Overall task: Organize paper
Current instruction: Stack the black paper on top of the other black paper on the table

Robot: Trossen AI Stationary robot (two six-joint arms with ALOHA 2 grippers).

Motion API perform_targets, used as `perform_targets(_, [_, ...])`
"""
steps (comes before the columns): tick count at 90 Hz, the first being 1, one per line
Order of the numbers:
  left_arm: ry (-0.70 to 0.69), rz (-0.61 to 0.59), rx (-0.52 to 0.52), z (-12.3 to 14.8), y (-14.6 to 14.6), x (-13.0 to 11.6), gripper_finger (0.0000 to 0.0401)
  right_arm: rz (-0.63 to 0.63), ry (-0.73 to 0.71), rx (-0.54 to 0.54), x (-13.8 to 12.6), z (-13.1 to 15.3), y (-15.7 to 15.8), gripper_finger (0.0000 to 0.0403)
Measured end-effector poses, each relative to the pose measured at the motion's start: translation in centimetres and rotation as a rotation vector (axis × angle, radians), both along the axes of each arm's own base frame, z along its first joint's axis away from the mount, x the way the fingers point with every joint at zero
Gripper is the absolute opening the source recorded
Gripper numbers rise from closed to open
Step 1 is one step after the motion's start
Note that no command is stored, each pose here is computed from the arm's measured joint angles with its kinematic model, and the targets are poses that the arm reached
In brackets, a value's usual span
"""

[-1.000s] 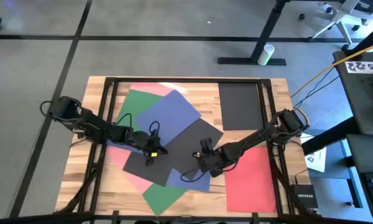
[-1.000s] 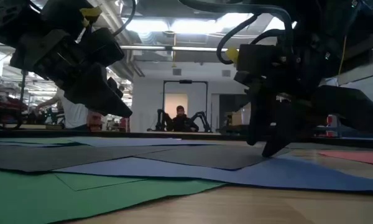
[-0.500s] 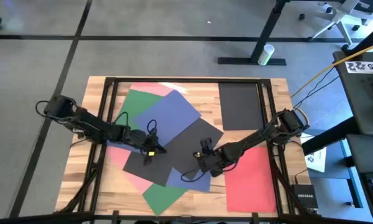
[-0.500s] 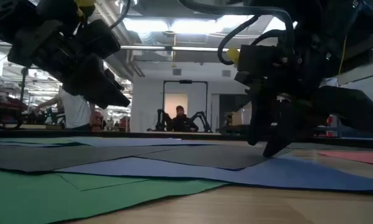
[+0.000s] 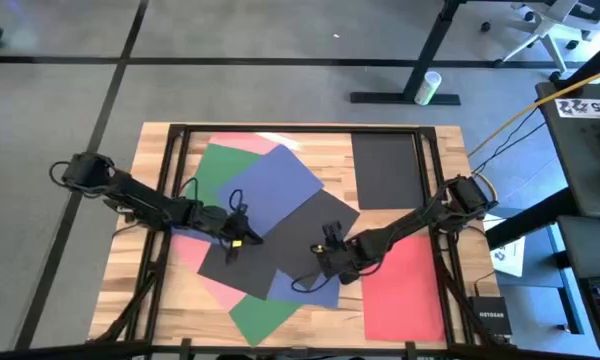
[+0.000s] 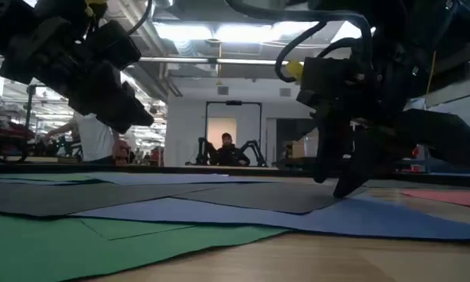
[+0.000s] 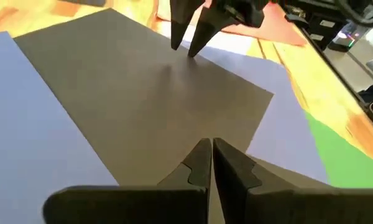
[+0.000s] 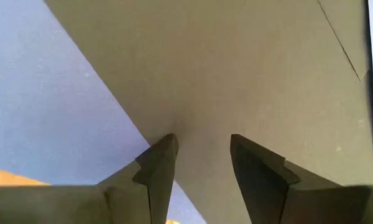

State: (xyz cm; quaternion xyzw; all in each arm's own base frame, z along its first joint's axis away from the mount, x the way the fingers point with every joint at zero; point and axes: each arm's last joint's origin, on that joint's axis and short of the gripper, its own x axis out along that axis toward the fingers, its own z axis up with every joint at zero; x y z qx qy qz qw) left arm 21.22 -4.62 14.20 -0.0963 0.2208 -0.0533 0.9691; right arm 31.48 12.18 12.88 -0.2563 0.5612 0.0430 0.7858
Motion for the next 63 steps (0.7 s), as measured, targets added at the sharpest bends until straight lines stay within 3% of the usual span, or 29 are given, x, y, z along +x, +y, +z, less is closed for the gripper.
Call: perform_targets(63, [-0.023,0.005,0.025,0.44,0.43,-0.09,0.0,0.021,0.003,-0.006,0.02,0.01,0.01,0.0146])
